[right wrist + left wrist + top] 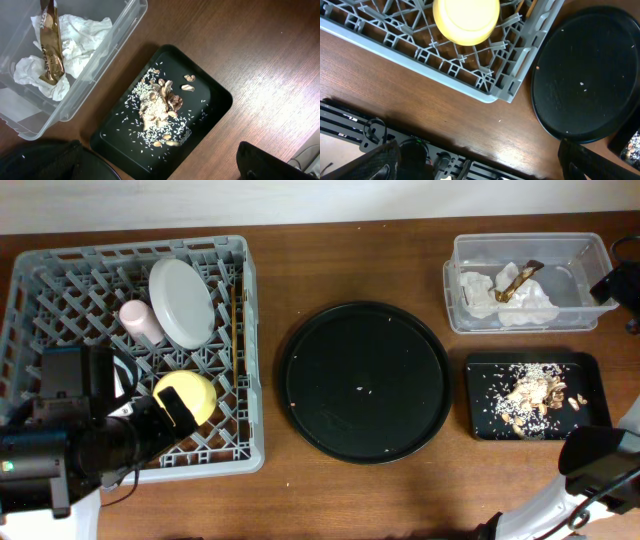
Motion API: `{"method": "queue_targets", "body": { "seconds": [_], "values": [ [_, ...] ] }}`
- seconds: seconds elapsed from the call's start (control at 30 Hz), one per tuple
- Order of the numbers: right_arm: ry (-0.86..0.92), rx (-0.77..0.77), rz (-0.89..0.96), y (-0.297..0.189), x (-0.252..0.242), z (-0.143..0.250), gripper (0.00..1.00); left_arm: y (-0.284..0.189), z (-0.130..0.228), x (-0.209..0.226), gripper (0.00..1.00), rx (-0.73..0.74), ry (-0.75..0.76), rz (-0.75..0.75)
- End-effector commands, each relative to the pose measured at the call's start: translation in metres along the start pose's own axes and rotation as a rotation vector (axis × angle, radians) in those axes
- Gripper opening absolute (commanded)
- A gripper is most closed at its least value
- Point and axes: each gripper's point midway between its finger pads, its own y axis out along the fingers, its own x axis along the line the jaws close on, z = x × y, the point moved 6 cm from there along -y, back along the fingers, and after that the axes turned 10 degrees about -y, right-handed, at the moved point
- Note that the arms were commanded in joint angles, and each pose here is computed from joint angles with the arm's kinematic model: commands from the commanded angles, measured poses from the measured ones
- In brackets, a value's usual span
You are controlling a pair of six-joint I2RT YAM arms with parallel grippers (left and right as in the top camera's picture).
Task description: Sort waste into correct bins and load items into the dishwasher rack
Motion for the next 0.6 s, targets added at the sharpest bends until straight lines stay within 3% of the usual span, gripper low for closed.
{"method": "queue_targets", "body": {
  "seconds": [0.0, 0.17, 0.43, 0.57],
  "values": [
    [0.003, -0.019, 0.008, -0.005, -0.003, -0.001, 0.99, -0.003, 0.002, 0.000, 0.99, -0.001, -0.003, 0.018],
    [0.003, -0.019, 0.008, -0.005, -0.003, -0.001, 0.99, -0.003, 0.002, 0.001, 0.99, -0.006, 0.077, 0.012],
    [0.003, -0.020, 0.008, -0.005, -0.003, -0.001, 0.99, 0.001, 0.003, 0.002, 0.99, 0.007, 0.076, 0.001],
    [0.003, -0.020, 0.008, -0.005, -0.003, -0.001, 0.99, 0.015, 0.006, 0.006, 0.99, -0.027, 0.199, 0.023]
  ]
}}
